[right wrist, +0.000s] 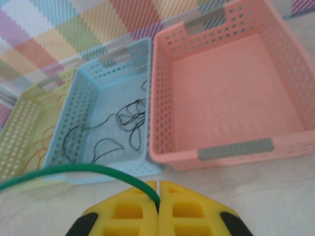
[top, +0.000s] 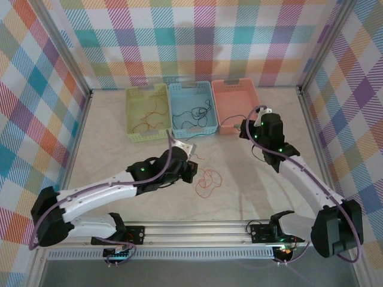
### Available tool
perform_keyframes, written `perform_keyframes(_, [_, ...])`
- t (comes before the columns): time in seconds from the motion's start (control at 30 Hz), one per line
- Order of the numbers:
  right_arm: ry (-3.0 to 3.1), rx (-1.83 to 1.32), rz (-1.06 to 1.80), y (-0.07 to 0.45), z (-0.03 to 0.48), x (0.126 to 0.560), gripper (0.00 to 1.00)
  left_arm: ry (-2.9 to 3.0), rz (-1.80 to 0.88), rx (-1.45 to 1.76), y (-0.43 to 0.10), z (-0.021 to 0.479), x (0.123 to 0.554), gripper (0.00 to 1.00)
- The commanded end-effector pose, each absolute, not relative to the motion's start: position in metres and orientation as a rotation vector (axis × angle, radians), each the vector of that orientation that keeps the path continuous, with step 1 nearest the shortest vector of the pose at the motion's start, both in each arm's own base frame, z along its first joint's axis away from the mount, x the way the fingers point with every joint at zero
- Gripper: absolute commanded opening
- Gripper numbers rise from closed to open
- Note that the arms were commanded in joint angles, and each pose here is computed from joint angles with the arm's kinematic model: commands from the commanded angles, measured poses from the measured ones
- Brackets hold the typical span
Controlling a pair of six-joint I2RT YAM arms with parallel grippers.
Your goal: Untangle the cables
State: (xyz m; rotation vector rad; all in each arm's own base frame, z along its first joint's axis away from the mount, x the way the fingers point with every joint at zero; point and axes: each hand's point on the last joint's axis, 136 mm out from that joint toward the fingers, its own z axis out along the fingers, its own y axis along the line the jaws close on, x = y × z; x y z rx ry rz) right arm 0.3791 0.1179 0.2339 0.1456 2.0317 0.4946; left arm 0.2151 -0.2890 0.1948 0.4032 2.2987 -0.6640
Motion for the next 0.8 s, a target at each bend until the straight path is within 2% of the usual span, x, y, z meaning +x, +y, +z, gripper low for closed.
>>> perform_keyframes(0.0, [1.929,0.271,0.398,0.087,0.280,0.406,0.00,2.332,-0.532,0.349,-0.254,0.200,0.213,0.00])
perform_keyframes(0.23, [1.869,0.459,0.323,0.051,0.314,0.455,0.00,2.332,-0.539,0.303,-0.231,0.202,0.206,0.00])
perform_keyframes(0.53, [1.893,0.607,0.153,0.032,0.282,0.517,0.01,2.312,-0.513,0.279,-0.215,0.211,0.206,0.00])
perform_keyframes(0.77, [1.883,0.710,0.068,0.010,0.266,0.542,0.04,2.310,-0.504,0.268,-0.205,0.208,0.205,0.00])
